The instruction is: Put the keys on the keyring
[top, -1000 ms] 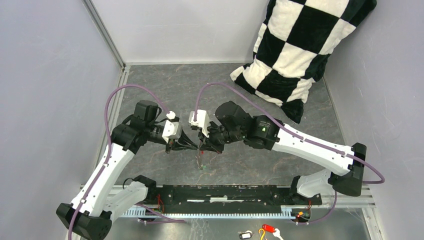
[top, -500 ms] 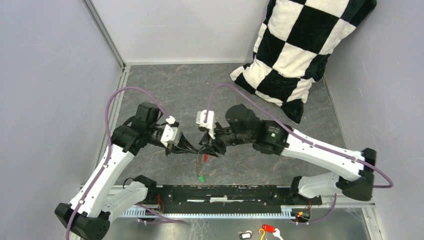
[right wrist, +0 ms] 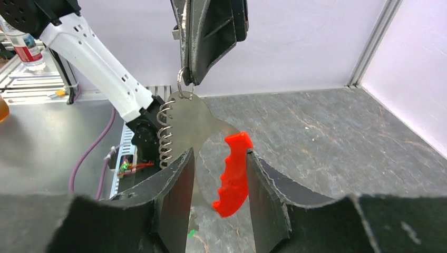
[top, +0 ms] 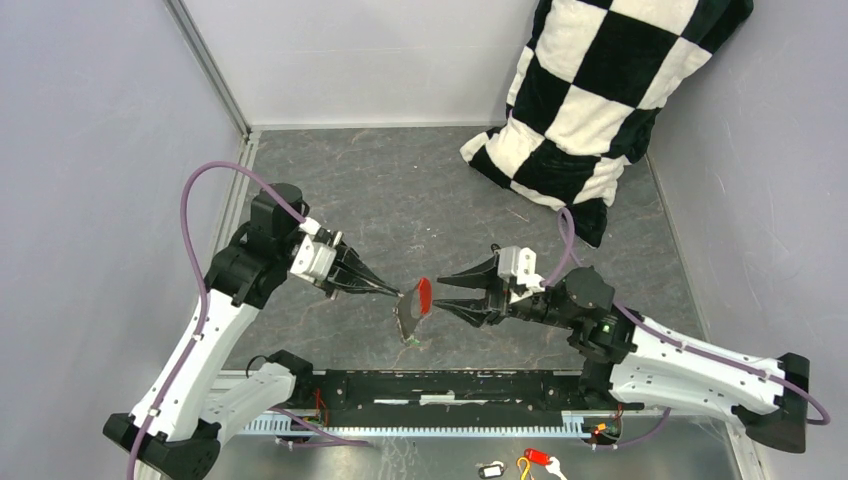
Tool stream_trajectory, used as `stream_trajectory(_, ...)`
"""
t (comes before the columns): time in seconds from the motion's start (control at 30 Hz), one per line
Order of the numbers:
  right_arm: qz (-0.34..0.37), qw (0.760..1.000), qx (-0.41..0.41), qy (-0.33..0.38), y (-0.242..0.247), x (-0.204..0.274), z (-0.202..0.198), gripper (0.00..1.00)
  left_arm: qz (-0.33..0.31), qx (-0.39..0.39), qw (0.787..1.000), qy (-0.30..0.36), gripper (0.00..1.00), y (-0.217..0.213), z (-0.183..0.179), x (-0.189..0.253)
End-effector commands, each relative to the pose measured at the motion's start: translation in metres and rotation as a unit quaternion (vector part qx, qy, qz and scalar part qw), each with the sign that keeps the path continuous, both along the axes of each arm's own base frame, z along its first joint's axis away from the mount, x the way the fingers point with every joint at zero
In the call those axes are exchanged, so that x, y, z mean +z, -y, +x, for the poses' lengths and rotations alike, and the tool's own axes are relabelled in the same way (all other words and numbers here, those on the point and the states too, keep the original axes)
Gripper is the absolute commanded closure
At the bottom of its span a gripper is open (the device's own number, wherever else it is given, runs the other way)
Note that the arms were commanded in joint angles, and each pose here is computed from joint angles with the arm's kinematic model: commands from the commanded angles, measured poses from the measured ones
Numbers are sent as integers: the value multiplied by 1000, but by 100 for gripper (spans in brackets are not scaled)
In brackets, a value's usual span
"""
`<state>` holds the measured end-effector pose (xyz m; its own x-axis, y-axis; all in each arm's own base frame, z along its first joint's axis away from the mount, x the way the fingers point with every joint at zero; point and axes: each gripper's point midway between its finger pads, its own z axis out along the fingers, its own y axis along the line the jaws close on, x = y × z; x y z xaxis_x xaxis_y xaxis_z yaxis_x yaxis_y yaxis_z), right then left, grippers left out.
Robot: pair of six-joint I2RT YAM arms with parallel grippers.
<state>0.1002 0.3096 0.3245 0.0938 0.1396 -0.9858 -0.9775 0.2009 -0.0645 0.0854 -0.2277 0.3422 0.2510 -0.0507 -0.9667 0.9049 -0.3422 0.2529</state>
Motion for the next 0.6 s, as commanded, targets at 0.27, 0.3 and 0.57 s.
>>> stream_trajectory(0.27, 160, 984, 71, 22, -15, 61, -18, 56, -26, -34, 999, 16, 98, 1, -5, 27)
stream_trajectory(0.3, 160, 984, 77, 20, -18, 61, -19, 57, -25, -32, 999, 17, 98, 2, -4, 28)
stream_trajectory(0.57, 149, 985, 86, 1, -30, 54, -20, 62, -18, -15, 1000, 19, 98, 3, 2, 30)
